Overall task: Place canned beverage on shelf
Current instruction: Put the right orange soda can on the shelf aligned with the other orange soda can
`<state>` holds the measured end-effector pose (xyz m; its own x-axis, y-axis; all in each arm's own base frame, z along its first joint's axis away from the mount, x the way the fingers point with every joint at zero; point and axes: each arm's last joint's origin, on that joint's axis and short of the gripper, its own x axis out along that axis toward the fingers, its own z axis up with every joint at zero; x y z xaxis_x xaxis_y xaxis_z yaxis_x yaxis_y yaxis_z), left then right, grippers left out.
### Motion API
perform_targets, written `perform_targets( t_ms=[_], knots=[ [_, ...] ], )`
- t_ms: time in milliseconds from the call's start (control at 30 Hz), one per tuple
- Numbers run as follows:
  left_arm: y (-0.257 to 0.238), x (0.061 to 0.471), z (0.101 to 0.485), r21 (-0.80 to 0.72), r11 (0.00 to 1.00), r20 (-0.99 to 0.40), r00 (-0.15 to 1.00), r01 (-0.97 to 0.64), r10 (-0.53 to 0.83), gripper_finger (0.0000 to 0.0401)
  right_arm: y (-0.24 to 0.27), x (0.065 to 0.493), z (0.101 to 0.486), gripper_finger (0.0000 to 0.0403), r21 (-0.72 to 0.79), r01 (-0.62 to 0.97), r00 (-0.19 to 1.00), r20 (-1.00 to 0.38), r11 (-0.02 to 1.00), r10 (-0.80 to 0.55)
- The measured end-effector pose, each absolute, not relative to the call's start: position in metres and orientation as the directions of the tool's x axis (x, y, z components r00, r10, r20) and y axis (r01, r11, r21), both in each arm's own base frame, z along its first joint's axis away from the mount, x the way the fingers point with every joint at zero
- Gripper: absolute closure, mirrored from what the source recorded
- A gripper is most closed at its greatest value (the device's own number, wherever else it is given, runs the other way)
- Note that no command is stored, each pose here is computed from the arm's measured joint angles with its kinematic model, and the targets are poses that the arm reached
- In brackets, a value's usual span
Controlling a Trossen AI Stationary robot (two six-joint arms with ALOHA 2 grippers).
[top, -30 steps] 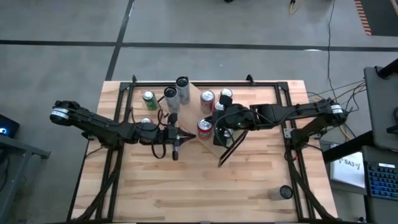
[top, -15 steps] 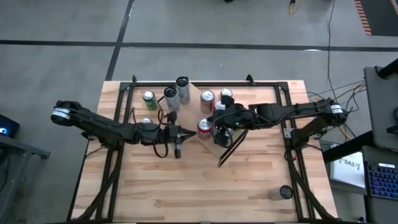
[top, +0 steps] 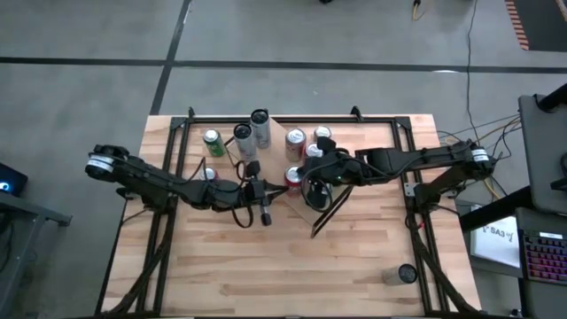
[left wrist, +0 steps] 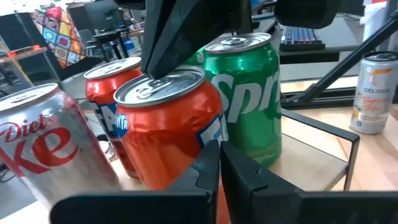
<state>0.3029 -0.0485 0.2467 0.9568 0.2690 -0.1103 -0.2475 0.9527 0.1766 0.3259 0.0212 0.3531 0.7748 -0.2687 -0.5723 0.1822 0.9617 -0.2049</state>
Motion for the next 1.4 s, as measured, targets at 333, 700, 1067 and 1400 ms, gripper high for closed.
perform_targets(
  t_ms=[333,700,1067,1400],
  knots=[
    [-0.045,0.299,0.249,0.169,0.918,-0.106,0.92,-0.358,0.378,0.0401,0.024,0.325,0.352,0.0394,-0.21,0.169,0.772,-0.579,0.963,-0.262],
    [-0.045,0.296,0.25,0.184,0.886,-0.113,0.887,-0.425,0.448,0.0401,0.027,0.325,0.357,0.0394,-0.217,0.139,0.784,-0.572,0.966,-0.241],
    [-0.069,0.288,0.248,0.247,0.953,-0.185,0.957,-0.175,0.224,0.0401,0.026,0.315,0.38,0.0394,-0.23,0.139,0.8,-0.548,0.963,-0.246],
    [-0.061,0.297,0.239,0.235,0.943,-0.185,0.941,-0.237,0.283,0.0401,0.025,0.309,0.385,0.0394,-0.238,0.134,0.798,-0.549,0.962,-0.247]
  ],
)
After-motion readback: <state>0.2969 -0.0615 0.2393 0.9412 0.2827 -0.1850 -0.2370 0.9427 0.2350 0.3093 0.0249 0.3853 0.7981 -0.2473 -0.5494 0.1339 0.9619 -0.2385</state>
